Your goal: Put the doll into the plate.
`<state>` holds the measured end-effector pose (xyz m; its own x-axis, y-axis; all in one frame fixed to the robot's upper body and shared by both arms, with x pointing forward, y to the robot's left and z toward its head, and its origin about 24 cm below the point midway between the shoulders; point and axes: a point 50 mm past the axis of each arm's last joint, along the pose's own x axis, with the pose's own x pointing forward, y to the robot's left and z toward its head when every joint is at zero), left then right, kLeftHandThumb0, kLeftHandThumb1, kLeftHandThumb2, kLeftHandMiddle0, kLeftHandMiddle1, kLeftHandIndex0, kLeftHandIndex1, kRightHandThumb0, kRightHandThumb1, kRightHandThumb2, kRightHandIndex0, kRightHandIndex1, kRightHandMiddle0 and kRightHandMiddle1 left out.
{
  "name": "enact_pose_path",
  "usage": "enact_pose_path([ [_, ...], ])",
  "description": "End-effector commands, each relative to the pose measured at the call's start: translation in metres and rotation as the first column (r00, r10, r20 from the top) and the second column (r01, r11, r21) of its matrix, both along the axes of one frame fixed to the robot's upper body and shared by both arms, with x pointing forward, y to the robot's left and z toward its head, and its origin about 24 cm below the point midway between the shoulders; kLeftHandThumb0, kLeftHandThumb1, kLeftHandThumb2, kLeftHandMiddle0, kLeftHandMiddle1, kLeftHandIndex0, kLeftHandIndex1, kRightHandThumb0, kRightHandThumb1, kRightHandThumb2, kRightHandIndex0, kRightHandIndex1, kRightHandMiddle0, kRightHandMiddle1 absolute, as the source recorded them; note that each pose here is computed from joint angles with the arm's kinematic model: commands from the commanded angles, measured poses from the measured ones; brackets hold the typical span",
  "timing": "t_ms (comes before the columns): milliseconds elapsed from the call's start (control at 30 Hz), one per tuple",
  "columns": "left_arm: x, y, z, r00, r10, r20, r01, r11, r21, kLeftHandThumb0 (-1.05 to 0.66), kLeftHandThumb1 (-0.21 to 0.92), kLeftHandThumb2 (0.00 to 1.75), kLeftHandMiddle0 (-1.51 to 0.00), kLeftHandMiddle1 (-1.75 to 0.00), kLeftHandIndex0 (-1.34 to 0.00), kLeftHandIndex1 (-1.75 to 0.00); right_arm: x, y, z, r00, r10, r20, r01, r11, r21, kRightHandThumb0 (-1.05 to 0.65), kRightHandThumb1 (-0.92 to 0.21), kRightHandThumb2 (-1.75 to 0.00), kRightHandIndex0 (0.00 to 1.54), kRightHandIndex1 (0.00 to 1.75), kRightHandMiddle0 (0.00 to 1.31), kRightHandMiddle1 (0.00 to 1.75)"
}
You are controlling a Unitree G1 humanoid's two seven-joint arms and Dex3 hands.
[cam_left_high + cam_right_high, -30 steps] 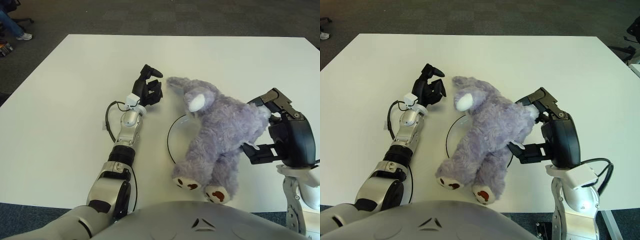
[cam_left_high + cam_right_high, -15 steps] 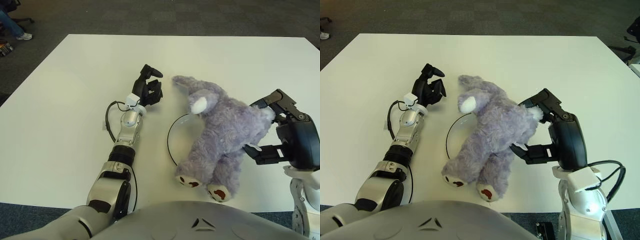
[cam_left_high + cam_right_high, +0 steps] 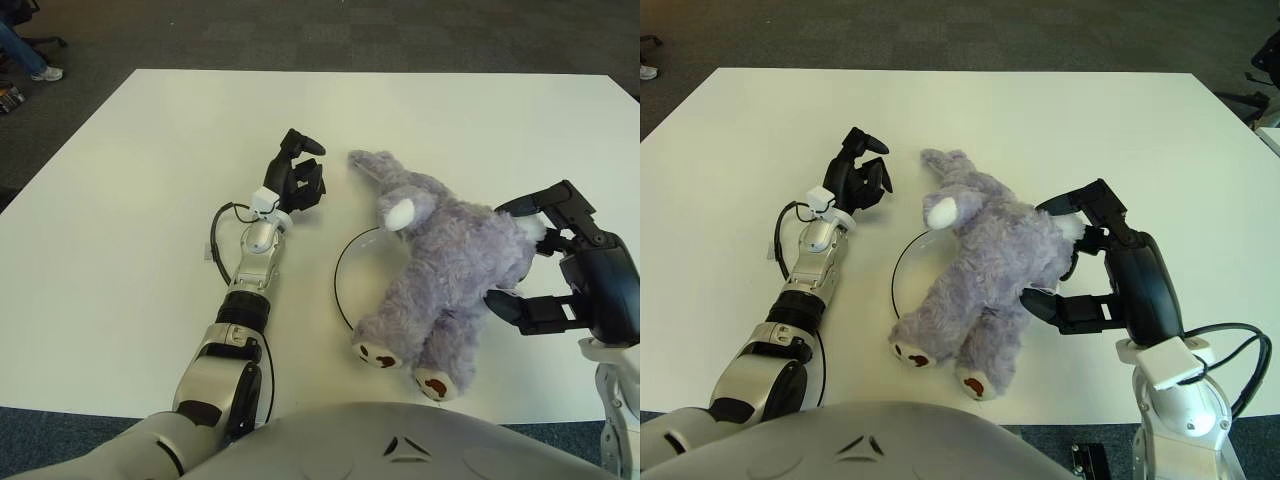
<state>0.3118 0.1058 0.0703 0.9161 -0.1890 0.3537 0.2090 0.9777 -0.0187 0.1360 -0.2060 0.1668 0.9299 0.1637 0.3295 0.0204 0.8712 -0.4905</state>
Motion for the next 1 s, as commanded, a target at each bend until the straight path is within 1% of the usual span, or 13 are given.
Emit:
enact_pose_path([
  [0, -0.008, 0.003, -0.016, 0.998, 0.011, -0.057, -0.011, 1.000, -0.006, -0.36, 0.80, 0.69, -0.90, -1.75, -0.26, -1.75, -0.002, 0.000, 0.003, 0.999, 0.030, -0.021, -0.030, 0.999, 0.013, -0.85, -0.42, -0.75, 1.17, 1.75, 0.02, 1.28],
  [100, -0.008, 0.003, -0.016, 0.998, 0.011, -0.057, -0.012, 1.000, -0.006, -0.36, 0.80, 0.69, -0.90, -1.75, -0.26, -1.75, -0.002, 0.001, 0.003, 0.996, 0.052, -0.070, -0.050, 0.998, 0.027, -0.85, -0.42, -0.74, 1.17, 1.75, 0.01, 1.26],
  [233, -0.009, 0.002, -0.016, 0.998, 0.012, -0.056, -0.012, 1.000, -0.006, -0.36, 0.80, 0.69, -0.90, -1.75, -0.26, -1.75, -0.004, 0.001, 0.003, 0.991, 0.068, -0.114, -0.064, 0.997, 0.037, -0.82, -0.39, -0.74, 1.14, 1.75, 0.00, 1.19],
  [333, -0.009, 0.002, -0.016, 0.998, 0.012, -0.057, -0.012, 1.000, -0.007, -0.36, 0.80, 0.69, -0.90, -1.75, -0.26, -1.75, -0.005, 0.002, 0.004, 0.981, 0.102, -0.165, -0.094, 0.994, 0.057, -0.81, -0.38, -0.75, 1.10, 1.75, 0.00, 1.11],
  [400, -0.009, 0.002, -0.016, 0.998, 0.012, -0.059, -0.012, 1.000, -0.009, -0.36, 0.80, 0.69, -0.90, -1.75, -0.26, -1.75, -0.006, 0.002, 0.004, 0.968, 0.146, -0.205, -0.132, 0.988, 0.082, -0.81, -0.37, -0.75, 1.07, 1.75, 0.00, 1.05],
  [467, -0.009, 0.002, -0.016, 0.998, 0.009, -0.061, -0.010, 1.000, -0.012, -0.36, 0.80, 0.69, -0.89, -1.75, -0.26, -1.75, -0.005, 0.002, 0.005, 0.948, 0.193, -0.252, -0.171, 0.979, 0.109, -0.80, -0.38, -0.75, 1.02, 1.75, 0.00, 0.93],
  [533, -0.010, 0.001, -0.016, 0.998, 0.007, -0.062, -0.008, 1.000, -0.015, -0.36, 0.80, 0.69, -0.89, -1.75, -0.26, -1.75, -0.005, 0.002, 0.006, 0.935, 0.216, -0.280, -0.189, 0.975, 0.119, -0.79, -0.38, -0.75, 0.99, 1.75, 0.00, 0.85],
  [700, -0.010, 0.001, -0.015, 0.998, 0.007, -0.066, -0.008, 1.000, -0.018, -0.36, 0.80, 0.69, -0.88, -1.75, -0.26, -1.75, -0.004, 0.000, 0.009, 0.922, 0.243, -0.301, -0.218, 0.969, 0.113, -0.75, -0.37, -0.75, 0.95, 1.75, 0.00, 0.74],
  [800, -0.010, 0.000, -0.015, 0.998, 0.008, -0.068, -0.010, 1.000, -0.020, -0.36, 0.80, 0.69, -0.88, -1.75, -0.26, -1.75, -0.002, 0.000, 0.011, 0.915, 0.260, -0.309, -0.235, 0.965, 0.115, -0.74, -0.37, -0.76, 0.94, 1.75, 0.00, 0.71],
  [933, -0.011, 0.000, -0.015, 0.997, 0.009, -0.071, -0.010, 1.000, -0.023, -0.36, 0.80, 0.69, -0.88, -1.75, -0.26, -1.75, 0.005, 0.002, 0.011, 0.900, 0.312, -0.304, -0.271, 0.948, 0.168, -0.76, -0.42, -0.74, 0.95, 1.75, 0.00, 0.69],
  [967, -0.011, 0.000, -0.015, 0.997, 0.009, -0.072, -0.010, 1.000, -0.023, -0.36, 0.80, 0.69, -0.88, -1.75, -0.26, -1.75, 0.010, 0.003, 0.010, 0.896, 0.334, -0.293, -0.285, 0.938, 0.196, -0.77, -0.44, -0.72, 0.95, 1.75, 0.00, 0.69],
])
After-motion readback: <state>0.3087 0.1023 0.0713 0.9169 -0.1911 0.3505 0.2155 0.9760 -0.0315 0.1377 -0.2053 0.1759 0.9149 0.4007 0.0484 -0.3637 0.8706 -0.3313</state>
